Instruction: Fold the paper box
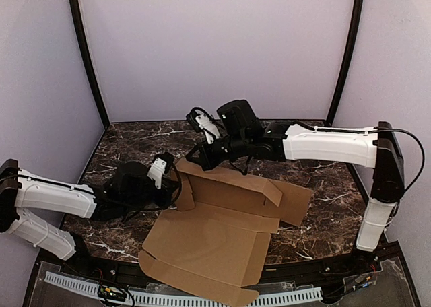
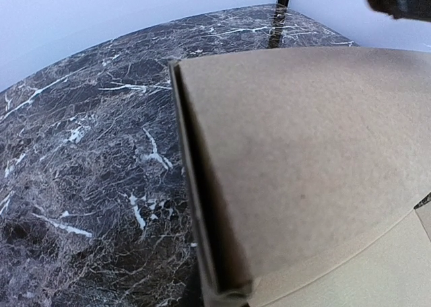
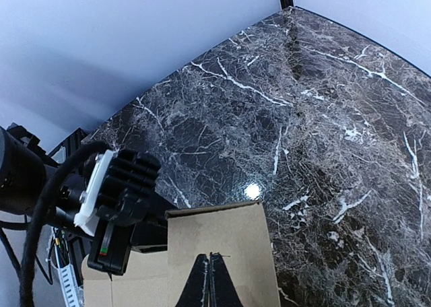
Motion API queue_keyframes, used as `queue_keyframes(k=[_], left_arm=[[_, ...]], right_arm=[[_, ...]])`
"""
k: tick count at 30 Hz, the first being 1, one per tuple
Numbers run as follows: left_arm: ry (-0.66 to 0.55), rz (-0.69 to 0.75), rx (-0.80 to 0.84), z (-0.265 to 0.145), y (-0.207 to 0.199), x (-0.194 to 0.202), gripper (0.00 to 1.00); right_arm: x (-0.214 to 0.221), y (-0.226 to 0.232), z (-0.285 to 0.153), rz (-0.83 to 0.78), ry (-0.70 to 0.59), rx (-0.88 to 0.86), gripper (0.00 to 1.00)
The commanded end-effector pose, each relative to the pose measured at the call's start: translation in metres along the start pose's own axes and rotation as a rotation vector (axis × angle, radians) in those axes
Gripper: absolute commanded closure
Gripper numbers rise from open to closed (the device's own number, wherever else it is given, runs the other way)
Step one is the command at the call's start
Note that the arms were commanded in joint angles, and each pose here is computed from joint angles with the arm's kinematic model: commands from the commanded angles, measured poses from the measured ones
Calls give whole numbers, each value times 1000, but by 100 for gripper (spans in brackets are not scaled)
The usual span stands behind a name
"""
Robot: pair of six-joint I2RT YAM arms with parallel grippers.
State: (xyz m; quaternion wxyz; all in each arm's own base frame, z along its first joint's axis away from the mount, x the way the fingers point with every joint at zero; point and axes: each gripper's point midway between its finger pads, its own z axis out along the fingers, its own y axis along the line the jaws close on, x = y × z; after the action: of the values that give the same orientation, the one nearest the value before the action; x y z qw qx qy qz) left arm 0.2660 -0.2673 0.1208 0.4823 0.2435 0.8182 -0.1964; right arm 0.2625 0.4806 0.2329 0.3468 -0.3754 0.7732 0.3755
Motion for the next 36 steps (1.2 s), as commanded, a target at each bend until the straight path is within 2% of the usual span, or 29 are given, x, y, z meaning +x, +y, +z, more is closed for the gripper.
queue_keyframes(k=[1, 7, 11, 14, 19, 28, 36], left_arm=[[-80, 57, -6, 1, -5, -8, 99], [-80, 60, 3, 5, -8, -4, 97], [-71, 62, 35, 5, -12, 3, 85], [-57, 65, 73, 4, -18, 11, 71], [-19, 73, 115, 4, -24, 22, 57], [77, 89, 120, 25, -24, 62, 52], [77, 86, 125, 39, -26, 68, 52]], right_arm=[[-3, 9, 10, 27, -23, -50, 100], [31, 7, 26, 54, 36, -44, 100], [47, 6, 29, 60, 62, -34, 100], [53, 7, 30, 61, 74, -32, 100], [61, 7, 32, 65, 87, -31, 100], [63, 10, 32, 63, 92, -39, 100], [64, 12, 30, 65, 95, -43, 100]])
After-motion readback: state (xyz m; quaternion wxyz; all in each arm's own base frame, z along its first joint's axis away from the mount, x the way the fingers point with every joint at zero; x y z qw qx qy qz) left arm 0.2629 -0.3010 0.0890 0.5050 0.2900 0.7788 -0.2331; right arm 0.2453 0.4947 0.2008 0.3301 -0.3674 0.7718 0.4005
